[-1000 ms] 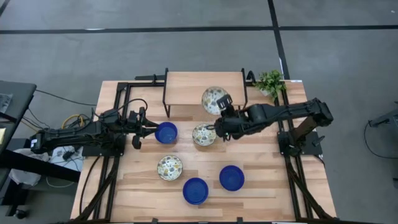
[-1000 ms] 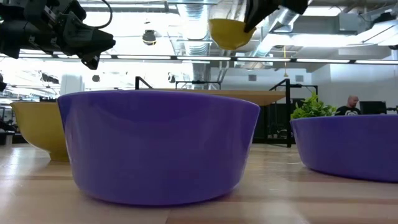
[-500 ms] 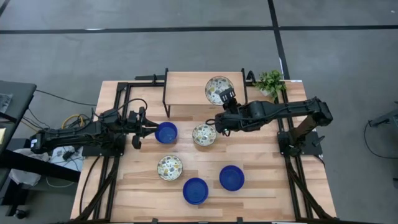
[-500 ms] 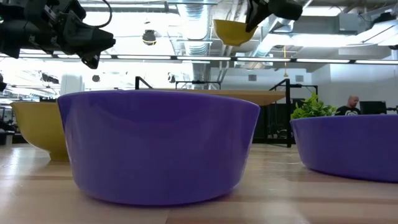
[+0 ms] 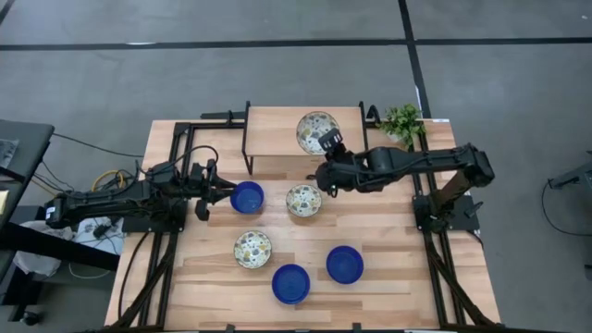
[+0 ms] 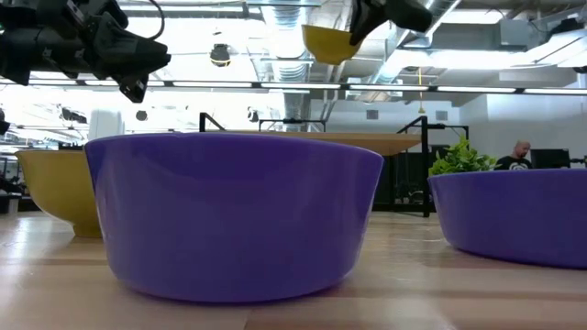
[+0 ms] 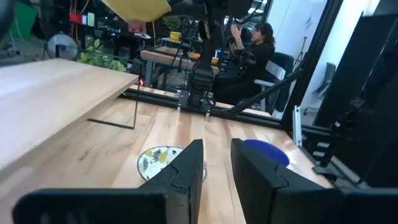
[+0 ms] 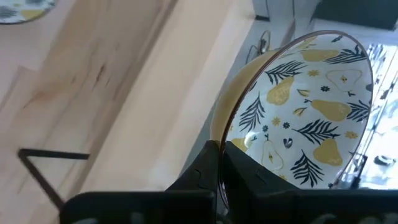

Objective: Pick & Place Mini bowls
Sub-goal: Put the right white patterned bowl on the shelf

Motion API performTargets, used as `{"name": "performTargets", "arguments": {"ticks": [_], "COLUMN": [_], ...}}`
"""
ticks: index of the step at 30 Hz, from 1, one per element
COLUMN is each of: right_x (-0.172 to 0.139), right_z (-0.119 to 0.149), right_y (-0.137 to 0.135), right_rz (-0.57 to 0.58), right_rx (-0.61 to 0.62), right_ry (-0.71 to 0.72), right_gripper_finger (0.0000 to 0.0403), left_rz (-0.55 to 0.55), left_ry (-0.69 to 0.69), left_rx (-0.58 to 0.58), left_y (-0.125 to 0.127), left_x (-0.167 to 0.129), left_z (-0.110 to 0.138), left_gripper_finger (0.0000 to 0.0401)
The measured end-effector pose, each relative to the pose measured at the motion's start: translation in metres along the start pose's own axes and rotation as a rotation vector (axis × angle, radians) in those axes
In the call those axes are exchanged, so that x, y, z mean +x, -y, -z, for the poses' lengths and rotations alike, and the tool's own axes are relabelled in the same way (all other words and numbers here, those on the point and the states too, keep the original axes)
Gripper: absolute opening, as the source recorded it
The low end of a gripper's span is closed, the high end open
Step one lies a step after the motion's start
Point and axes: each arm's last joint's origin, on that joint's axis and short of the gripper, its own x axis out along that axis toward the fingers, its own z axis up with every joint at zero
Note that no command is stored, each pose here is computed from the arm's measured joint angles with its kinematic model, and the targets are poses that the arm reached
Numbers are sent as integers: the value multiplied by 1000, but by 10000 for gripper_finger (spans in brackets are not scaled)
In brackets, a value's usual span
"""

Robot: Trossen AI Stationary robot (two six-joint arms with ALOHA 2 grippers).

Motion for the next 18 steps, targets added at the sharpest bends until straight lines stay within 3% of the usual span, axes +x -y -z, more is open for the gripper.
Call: {"name": "performTargets", "arguments": {"ticks": [12,18], "right_x": [32,47], "right_z": [34,57], "right_y": [33,50], "right_rz": [-98,-189], "right_rx": [176,341], "right_ry": [35,79], "right_gripper_finger": [0,0], "left_rz": [2,3], "left_ry": [12,19], "left_rx": [-12,-10], "left_y": [0,0], "left_x": [0,0], "left_z": [-1,-2], "left_gripper_finger": [82,82]}}
